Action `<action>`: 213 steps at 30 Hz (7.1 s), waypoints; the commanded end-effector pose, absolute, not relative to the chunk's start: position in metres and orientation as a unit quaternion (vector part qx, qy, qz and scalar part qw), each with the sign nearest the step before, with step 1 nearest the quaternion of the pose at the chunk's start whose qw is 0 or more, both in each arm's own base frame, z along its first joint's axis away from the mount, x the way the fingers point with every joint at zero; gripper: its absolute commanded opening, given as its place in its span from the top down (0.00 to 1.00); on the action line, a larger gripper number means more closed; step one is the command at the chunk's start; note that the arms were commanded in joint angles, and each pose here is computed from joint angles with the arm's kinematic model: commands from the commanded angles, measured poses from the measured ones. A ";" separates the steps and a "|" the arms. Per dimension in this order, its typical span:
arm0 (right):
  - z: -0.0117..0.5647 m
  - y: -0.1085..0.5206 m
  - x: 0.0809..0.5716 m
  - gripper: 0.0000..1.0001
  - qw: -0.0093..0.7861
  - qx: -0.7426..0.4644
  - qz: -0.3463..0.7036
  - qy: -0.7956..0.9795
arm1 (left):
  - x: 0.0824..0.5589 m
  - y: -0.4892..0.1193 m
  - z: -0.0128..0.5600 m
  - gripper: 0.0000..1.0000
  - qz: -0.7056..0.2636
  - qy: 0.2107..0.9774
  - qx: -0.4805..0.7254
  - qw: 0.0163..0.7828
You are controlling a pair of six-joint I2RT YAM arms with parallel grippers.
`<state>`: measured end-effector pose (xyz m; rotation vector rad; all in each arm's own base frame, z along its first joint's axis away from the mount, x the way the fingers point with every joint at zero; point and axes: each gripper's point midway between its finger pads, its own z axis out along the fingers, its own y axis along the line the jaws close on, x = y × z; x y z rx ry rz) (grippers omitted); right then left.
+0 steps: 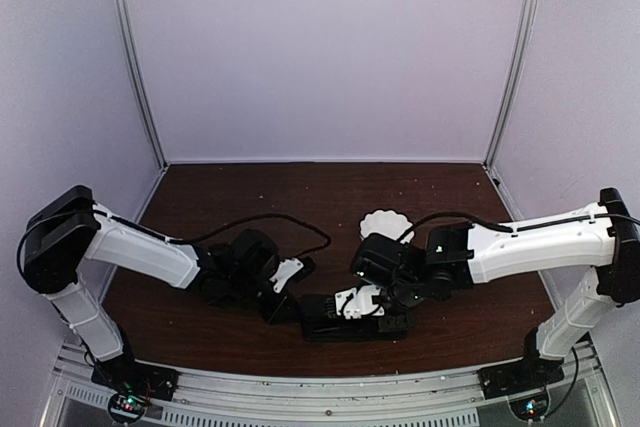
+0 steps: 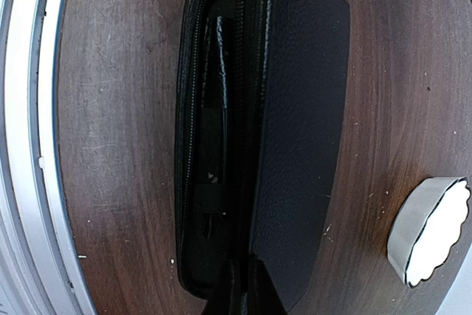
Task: Sort the hair-cutting tools
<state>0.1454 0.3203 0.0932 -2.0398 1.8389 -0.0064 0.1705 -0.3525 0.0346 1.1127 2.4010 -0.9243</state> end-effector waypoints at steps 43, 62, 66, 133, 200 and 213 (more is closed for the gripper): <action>0.062 0.305 0.143 1.00 0.180 -0.760 0.008 0.624 | 0.205 -0.309 0.041 0.63 -0.219 0.893 0.362 0.155; 0.054 0.298 0.144 1.00 0.184 -0.762 -0.004 0.621 | 0.226 -0.333 0.047 0.66 -0.223 0.858 0.412 0.208; 0.096 0.309 0.152 1.00 0.221 -0.748 0.014 0.626 | 0.217 -0.313 0.060 0.66 -0.224 0.862 0.391 0.231; 0.132 0.338 0.174 1.00 0.197 -0.644 0.039 0.738 | 0.219 -0.274 0.083 0.65 -0.233 0.854 0.303 0.352; 0.099 0.340 0.205 1.00 0.101 -0.610 0.156 0.770 | 0.185 -0.299 0.085 0.62 -0.293 0.792 0.388 0.370; 0.101 0.341 0.217 1.00 0.111 -0.604 0.160 0.772 | 0.232 -0.318 0.079 0.65 -0.195 0.799 0.414 0.390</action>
